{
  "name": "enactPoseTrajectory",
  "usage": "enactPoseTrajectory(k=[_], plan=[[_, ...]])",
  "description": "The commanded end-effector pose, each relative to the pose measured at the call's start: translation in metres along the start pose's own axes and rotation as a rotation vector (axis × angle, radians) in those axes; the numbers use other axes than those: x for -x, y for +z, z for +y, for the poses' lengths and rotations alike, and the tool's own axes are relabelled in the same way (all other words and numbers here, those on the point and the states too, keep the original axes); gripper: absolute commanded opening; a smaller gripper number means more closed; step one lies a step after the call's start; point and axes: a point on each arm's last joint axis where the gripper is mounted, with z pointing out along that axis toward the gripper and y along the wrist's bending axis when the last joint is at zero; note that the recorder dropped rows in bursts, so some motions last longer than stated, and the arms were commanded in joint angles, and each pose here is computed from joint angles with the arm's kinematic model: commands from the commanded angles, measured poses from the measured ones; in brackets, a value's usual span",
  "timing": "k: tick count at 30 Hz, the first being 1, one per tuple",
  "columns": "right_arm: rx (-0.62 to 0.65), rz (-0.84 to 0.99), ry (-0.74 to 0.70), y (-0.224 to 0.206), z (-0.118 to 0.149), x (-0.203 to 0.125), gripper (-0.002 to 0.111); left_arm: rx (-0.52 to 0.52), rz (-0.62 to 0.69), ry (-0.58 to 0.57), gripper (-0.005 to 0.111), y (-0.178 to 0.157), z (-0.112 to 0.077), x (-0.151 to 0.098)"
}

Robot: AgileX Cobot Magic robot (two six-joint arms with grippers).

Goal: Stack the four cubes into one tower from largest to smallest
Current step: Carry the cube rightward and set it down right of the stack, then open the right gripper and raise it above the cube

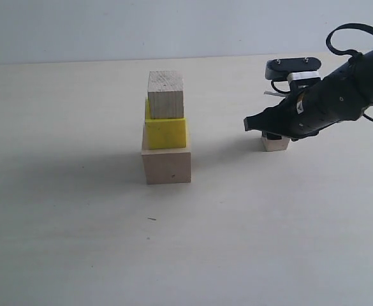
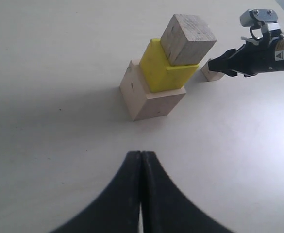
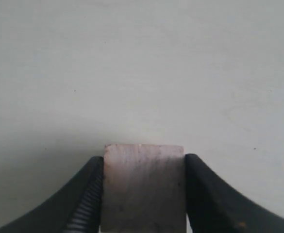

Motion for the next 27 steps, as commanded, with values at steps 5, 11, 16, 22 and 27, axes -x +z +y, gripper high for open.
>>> enactPoseTrajectory(k=[5, 11, 16, 22, 27], plan=[[-0.040, 0.091, 0.022, 0.007, -0.005, -0.013, 0.087, -0.003, -0.012, -0.008, 0.000, -0.001, 0.000, 0.001], [-0.056, 0.110, 0.062, -0.002, -0.006, -0.012, 0.088, -0.002, -0.018, -0.004, 0.000, -0.001, 0.000, 0.001], [-0.046, 0.040, 0.089, -0.032, -0.005, 0.004, 0.088, -0.001, -0.029, -0.001, 0.000, -0.001, 0.000, 0.002], [-0.096, 0.063, 0.073, -0.082, -0.006, 0.035, 0.088, 0.000, -0.039, 0.002, 0.000, -0.001, 0.000, 0.003], [-0.044, 0.202, 0.053, -0.123, 0.004, 0.061, 0.088, 0.000, -0.046, 0.013, 0.000, -0.001, 0.000, 0.004]])
